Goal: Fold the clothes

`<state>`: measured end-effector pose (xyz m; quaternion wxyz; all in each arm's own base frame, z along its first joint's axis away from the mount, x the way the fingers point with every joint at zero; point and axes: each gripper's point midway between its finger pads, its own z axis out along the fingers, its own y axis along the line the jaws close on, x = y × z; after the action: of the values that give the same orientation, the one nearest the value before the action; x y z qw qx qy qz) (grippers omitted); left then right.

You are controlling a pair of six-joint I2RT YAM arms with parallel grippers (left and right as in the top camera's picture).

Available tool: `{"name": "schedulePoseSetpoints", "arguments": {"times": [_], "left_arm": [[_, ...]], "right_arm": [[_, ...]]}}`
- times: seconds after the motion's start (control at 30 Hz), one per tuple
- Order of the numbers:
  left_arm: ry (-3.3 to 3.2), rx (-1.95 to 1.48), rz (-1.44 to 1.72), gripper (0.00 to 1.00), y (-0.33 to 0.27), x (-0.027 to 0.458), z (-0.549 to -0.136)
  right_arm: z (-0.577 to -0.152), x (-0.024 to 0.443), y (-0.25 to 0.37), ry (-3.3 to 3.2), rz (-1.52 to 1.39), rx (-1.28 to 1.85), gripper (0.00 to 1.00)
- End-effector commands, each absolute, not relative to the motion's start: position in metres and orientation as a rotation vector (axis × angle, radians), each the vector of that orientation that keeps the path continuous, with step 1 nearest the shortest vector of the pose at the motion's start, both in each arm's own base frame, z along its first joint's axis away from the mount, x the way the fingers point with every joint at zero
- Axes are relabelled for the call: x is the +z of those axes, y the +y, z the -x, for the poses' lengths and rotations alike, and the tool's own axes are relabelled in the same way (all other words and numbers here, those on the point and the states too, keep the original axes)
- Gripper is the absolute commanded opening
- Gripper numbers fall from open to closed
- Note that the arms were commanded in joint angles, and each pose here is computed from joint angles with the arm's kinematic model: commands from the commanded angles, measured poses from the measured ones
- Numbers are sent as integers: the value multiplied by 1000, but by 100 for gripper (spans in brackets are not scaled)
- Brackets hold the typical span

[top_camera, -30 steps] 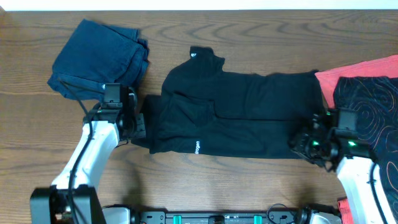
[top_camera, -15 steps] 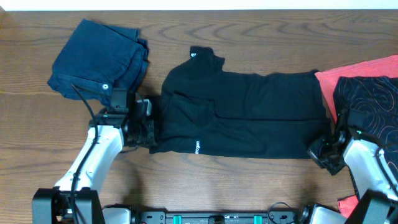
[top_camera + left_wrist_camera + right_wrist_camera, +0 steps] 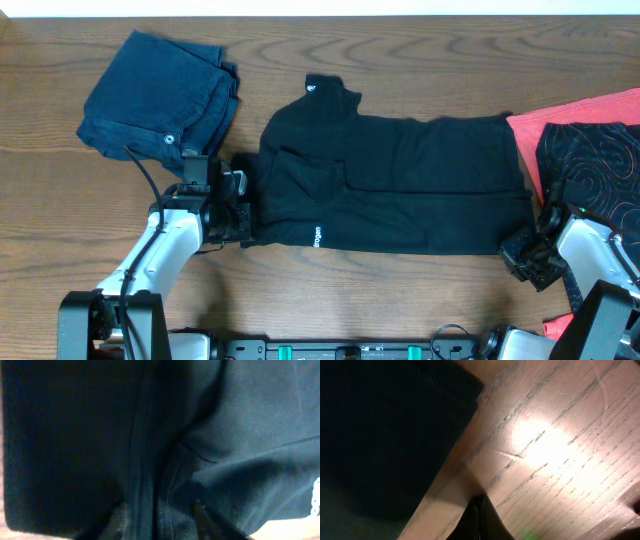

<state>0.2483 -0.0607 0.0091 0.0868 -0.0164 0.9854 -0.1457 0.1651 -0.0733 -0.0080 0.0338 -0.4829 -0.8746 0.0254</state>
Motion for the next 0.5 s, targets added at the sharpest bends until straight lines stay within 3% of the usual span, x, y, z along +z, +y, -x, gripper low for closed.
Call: {"name": "schedulePoseSetpoints", "arguments": {"times": [0.0, 0.07, 0.37, 0.47], "left_arm": [[2973, -420, 80, 23, -59, 1, -240], [2982, -366, 87, 7, -53, -1, -239], [3069, -101, 285, 6, -7, -8, -219], [3069, -103, 393, 6, 6, -6, -215]], "right_arm": [[-162, -11, -73, -2697, 1439, 71, 1], [-164, -12, -71, -2714, 1422, 46, 1], [-154, -10, -71, -2695, 1375, 88, 1], [-168, -8, -59, -2774, 1297, -70, 1]]}}
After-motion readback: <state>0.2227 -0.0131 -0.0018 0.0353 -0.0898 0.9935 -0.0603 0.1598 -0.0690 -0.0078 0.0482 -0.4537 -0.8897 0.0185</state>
